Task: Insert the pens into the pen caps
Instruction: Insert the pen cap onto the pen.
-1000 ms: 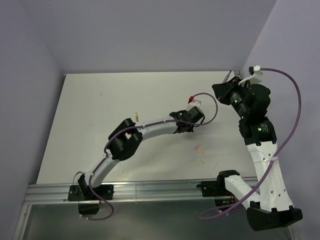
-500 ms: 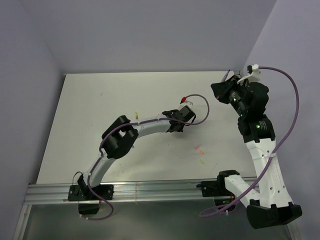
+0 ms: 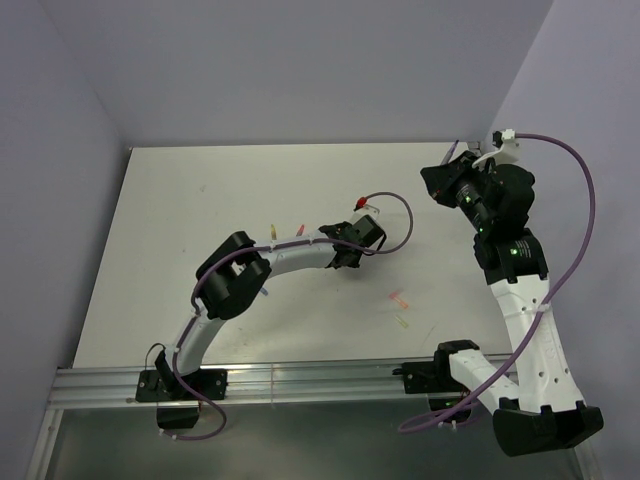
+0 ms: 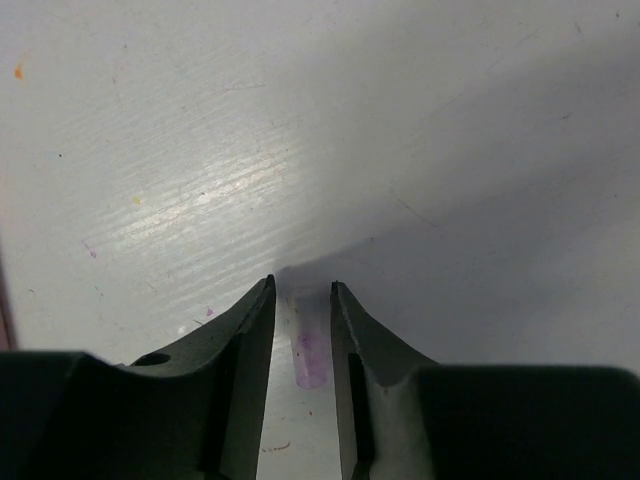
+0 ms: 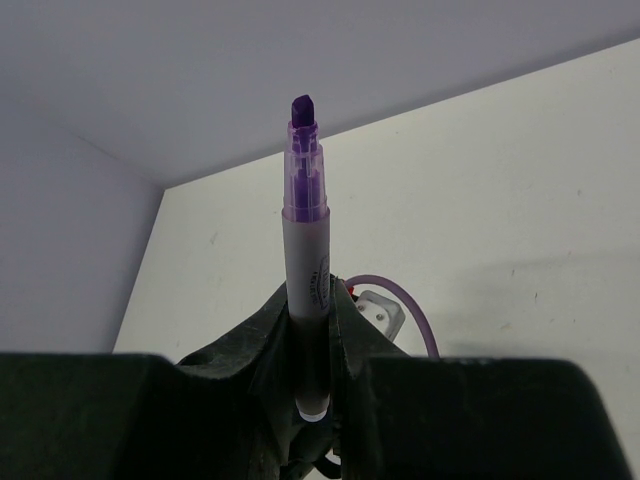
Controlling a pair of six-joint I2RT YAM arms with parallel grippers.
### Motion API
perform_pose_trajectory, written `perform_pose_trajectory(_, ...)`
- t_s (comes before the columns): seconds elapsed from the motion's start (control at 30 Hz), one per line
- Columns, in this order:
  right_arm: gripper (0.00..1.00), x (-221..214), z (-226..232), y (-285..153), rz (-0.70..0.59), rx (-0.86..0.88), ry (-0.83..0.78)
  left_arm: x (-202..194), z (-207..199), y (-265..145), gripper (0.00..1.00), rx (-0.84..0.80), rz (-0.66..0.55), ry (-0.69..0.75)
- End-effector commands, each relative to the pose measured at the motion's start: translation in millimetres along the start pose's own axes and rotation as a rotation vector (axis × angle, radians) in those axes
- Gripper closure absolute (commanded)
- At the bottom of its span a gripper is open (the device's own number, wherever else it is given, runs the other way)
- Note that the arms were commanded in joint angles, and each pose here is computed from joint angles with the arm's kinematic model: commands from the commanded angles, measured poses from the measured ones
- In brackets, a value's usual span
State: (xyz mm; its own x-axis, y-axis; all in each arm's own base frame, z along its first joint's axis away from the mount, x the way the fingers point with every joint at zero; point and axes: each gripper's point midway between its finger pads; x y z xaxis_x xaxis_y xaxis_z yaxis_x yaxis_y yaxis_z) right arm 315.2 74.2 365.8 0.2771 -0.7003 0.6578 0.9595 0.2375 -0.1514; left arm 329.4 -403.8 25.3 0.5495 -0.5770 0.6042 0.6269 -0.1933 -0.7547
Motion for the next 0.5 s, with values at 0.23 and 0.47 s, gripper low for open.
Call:
perform_pose_trajectory(0.23, 1.0, 8.2, 4.8, 0.4, -0.035, 0.026, -0.011, 10.8, 3.4, -13.1, 0.6, 0.011, -0.004, -0.048)
perform_pose_trajectory(0.47, 1.0, 7.8, 5.2, -0.1, -0.032, 0.028, -0.011, 2.5, 3.0, -15.2, 0.64, 0.014, 0.029, -0.083)
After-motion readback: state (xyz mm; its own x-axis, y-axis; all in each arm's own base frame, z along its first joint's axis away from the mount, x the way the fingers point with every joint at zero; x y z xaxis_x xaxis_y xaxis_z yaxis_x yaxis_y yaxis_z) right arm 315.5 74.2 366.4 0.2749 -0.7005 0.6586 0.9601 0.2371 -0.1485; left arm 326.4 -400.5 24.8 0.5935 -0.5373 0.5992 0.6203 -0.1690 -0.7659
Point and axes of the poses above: each gripper's point midway between its finger pads, its own y axis out along the fingers, its own z axis along the line the jaws close on, x = y × z, and after that the axes turned 15 degrees about y, right-handed
